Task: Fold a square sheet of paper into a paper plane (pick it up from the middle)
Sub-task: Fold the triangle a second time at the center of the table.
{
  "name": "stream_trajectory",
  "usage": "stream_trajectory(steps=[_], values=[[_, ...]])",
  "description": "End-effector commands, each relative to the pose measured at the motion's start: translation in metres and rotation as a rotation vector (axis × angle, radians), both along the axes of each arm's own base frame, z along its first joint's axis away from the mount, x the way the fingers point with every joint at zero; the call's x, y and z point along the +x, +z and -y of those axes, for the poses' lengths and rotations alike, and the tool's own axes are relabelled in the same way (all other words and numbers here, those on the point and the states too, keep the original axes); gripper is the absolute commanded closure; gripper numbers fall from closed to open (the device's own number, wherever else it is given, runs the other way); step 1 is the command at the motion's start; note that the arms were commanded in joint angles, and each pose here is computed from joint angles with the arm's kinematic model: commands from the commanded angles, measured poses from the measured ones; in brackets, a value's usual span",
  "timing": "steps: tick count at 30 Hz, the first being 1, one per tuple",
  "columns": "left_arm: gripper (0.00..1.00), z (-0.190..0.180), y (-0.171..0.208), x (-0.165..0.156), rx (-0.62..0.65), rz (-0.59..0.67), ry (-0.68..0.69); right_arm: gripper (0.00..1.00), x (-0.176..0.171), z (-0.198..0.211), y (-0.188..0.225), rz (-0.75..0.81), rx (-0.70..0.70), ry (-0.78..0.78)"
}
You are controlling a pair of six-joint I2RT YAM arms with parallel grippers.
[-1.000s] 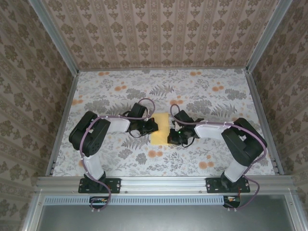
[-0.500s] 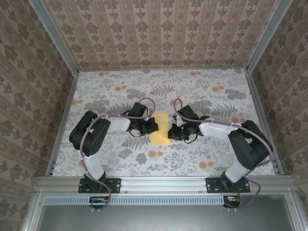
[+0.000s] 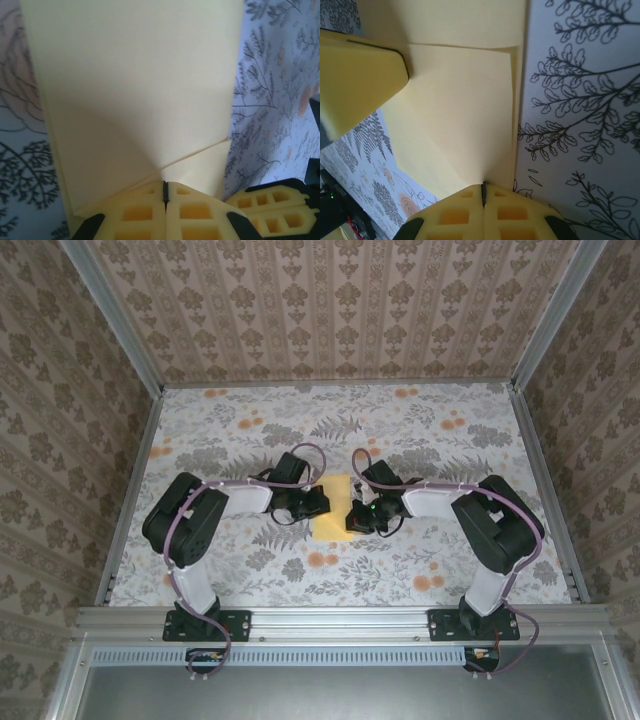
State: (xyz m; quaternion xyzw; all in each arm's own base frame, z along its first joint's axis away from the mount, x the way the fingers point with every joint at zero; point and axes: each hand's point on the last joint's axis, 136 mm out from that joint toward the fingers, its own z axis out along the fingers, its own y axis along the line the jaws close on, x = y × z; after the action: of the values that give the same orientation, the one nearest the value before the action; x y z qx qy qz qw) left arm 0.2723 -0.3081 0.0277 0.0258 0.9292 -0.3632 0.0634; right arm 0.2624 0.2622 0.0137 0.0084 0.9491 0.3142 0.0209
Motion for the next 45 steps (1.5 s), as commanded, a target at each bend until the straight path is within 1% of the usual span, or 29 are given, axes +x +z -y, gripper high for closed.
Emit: stream_trajectory(steps=[1, 4, 7, 12, 16, 20, 24, 31, 35, 38, 40, 42, 43, 45], values=[[0.91, 0.011, 0.026, -0.003, -0.03, 0.106, -0.054, 1.0, -0.012, 0.018, -0.025, -0.056, -0.122, 0.002], [0.88, 0.02, 0.023, -0.013, -0.061, 0.114, -0.079, 1.0, -0.012, 0.019, -0.025, -0.062, -0.127, 0.001], [0.88, 0.021, 0.011, -0.022, -0.04, 0.091, -0.09, 1.0, -0.012, 0.019, -0.026, -0.068, -0.132, 0.001], [0.91, 0.02, -0.004, -0.028, -0.015, 0.063, -0.102, 1.0, -0.012, 0.019, -0.026, -0.073, -0.133, 0.0], [0.93, 0.012, -0.017, -0.028, 0.035, 0.054, -0.091, 1.0, -0.015, 0.021, -0.029, -0.086, -0.145, 0.001], [0.93, -0.004, -0.03, -0.025, 0.085, 0.045, -0.061, 1.0, -0.02, 0.028, -0.036, -0.099, -0.182, 0.009], [0.94, -0.021, -0.037, -0.017, 0.107, 0.041, -0.03, 1.0, -0.027, 0.037, -0.045, -0.12, -0.219, 0.022], [0.96, -0.06, -0.039, 0.012, 0.196, 0.041, 0.031, 1.0, -0.039, 0.047, -0.053, -0.141, -0.25, 0.03], [0.96, -0.075, -0.035, 0.028, 0.2, 0.047, 0.066, 1.0, -0.039, 0.045, -0.052, -0.14, -0.233, 0.021], [0.96, -0.082, -0.022, 0.036, 0.192, 0.073, 0.08, 1.0, -0.034, 0.04, -0.045, -0.121, -0.206, 0.015], [0.94, -0.079, -0.01, 0.039, 0.167, 0.095, 0.075, 1.0, -0.029, 0.032, -0.035, -0.104, -0.17, 0.015], [0.91, -0.075, 0.006, 0.041, 0.135, 0.12, 0.077, 1.0, -0.02, 0.021, -0.019, -0.069, -0.111, 0.018], [0.88, -0.073, 0.016, 0.043, 0.114, 0.134, 0.081, 0.98, -0.014, 0.014, -0.006, -0.043, -0.075, 0.023], [0.8, -0.07, 0.029, 0.044, 0.082, 0.145, 0.093, 0.91, -0.003, 0.007, 0.024, 0.028, -0.035, 0.051]])
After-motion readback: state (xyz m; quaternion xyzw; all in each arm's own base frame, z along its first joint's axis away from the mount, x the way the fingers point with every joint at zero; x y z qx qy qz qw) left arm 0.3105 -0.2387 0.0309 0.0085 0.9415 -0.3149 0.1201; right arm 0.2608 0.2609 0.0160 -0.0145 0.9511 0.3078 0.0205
